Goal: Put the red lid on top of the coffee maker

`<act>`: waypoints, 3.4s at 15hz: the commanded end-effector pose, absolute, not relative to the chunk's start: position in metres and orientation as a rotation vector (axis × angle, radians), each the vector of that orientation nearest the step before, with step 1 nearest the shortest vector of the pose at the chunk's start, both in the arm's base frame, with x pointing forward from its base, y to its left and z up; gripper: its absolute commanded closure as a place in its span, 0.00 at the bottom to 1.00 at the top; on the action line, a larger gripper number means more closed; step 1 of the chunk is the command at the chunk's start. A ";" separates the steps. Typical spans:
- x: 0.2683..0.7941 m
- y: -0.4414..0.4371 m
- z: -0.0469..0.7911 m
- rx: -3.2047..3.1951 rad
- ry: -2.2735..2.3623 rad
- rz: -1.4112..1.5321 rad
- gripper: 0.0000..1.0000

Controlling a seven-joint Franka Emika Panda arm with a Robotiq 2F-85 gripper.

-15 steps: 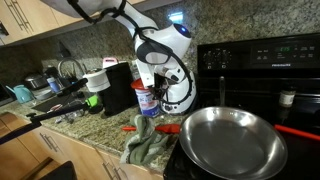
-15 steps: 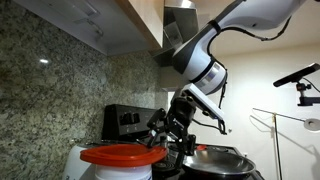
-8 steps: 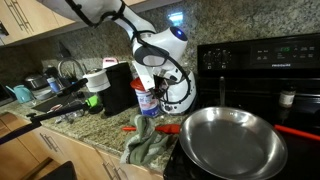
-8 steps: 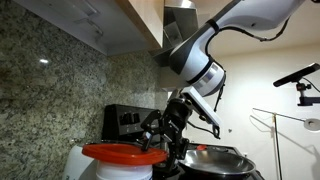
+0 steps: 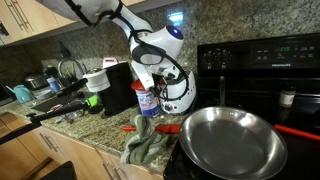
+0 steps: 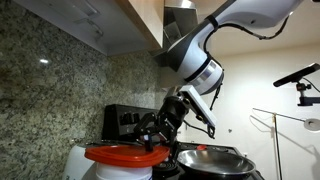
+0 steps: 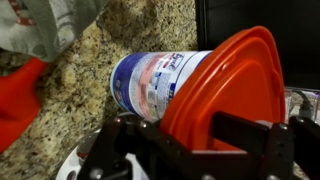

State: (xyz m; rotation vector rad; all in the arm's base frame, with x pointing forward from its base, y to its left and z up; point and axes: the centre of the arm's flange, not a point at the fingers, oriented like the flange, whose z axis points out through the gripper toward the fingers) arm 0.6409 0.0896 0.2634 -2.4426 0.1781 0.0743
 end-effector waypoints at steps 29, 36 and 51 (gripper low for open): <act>0.509 0.091 0.337 -2.159 -0.175 -1.040 1.00; 0.499 0.140 0.299 -2.309 -0.194 -0.948 1.00; 0.498 0.159 0.324 -2.450 -0.032 -0.437 1.00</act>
